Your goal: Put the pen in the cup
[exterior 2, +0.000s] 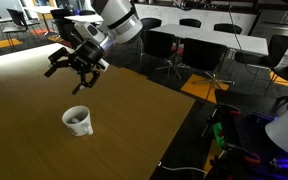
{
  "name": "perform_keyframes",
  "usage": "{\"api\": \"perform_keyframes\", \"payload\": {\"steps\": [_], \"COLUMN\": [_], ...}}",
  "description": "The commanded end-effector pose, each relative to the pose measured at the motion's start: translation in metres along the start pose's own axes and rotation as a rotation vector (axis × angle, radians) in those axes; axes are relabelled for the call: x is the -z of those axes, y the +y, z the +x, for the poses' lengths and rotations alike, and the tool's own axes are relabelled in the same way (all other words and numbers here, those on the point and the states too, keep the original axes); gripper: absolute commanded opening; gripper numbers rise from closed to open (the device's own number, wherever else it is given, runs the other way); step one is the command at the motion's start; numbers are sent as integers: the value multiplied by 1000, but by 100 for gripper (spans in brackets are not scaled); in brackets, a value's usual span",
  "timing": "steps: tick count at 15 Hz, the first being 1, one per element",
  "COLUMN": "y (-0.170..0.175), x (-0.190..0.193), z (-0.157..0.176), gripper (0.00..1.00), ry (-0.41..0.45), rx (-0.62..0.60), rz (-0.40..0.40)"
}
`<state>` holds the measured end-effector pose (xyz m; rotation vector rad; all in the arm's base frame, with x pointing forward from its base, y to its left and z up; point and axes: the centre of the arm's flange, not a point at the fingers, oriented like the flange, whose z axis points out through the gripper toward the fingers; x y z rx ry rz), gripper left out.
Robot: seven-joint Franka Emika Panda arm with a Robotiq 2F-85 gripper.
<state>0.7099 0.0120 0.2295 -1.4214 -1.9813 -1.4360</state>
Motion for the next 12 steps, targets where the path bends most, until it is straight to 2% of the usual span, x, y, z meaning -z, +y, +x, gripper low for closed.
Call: {"api": "perform_keyframes", "payload": {"steps": [1, 6, 7, 12], "y": [-23, -32, -9, -18], "x": [32, 48, 40, 45], "z": [46, 70, 55, 61], "gripper": [100, 100, 100, 100], "ry": [10, 57, 68, 78], "rx": [63, 117, 98, 101], "rz": [-4, 0, 3, 7]}}
